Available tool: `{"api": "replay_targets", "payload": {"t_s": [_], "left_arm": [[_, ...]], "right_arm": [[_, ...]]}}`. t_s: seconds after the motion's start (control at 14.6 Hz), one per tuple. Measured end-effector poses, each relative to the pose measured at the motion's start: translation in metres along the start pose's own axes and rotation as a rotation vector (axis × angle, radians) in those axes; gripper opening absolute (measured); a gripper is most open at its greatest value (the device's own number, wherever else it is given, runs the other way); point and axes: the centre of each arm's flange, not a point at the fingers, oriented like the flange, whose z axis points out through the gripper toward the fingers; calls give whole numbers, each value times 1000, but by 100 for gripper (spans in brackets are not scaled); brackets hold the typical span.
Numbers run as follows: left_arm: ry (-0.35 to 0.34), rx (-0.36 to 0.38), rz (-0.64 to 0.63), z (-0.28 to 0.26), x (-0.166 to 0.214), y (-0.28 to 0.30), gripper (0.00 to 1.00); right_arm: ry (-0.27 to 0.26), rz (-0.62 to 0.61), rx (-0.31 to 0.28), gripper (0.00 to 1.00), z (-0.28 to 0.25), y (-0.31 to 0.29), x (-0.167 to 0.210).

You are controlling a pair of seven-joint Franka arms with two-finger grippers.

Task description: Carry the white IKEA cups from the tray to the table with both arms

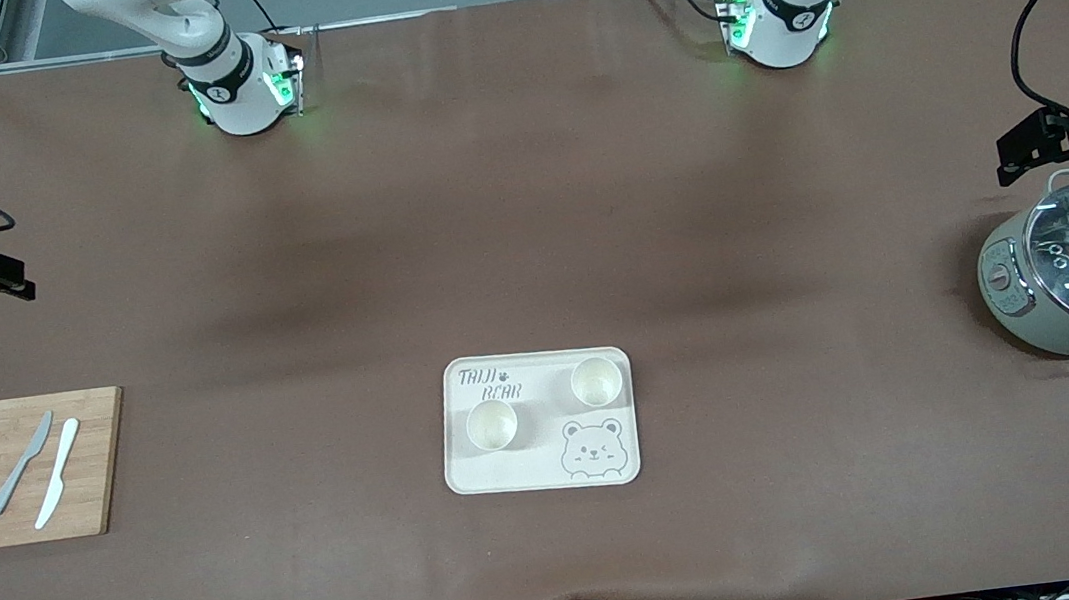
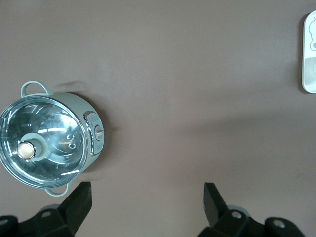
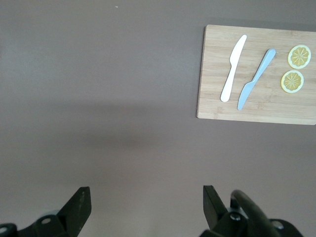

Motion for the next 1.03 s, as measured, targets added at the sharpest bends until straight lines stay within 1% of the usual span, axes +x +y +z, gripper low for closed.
{"api": "replay_targets", "payload": {"t_s": [0.55, 0.82, 1.03], "left_arm": [[-2, -1, 14, 2, 2, 8, 100], [-13, -18, 28, 12, 9, 20, 100], [4, -24, 6, 11, 23, 40, 100]], "right_arm": [[6, -19, -1, 100, 0, 14, -3], [6, -23, -1, 100, 0, 15, -3], [6, -48, 0, 100, 0, 30, -8]]}}
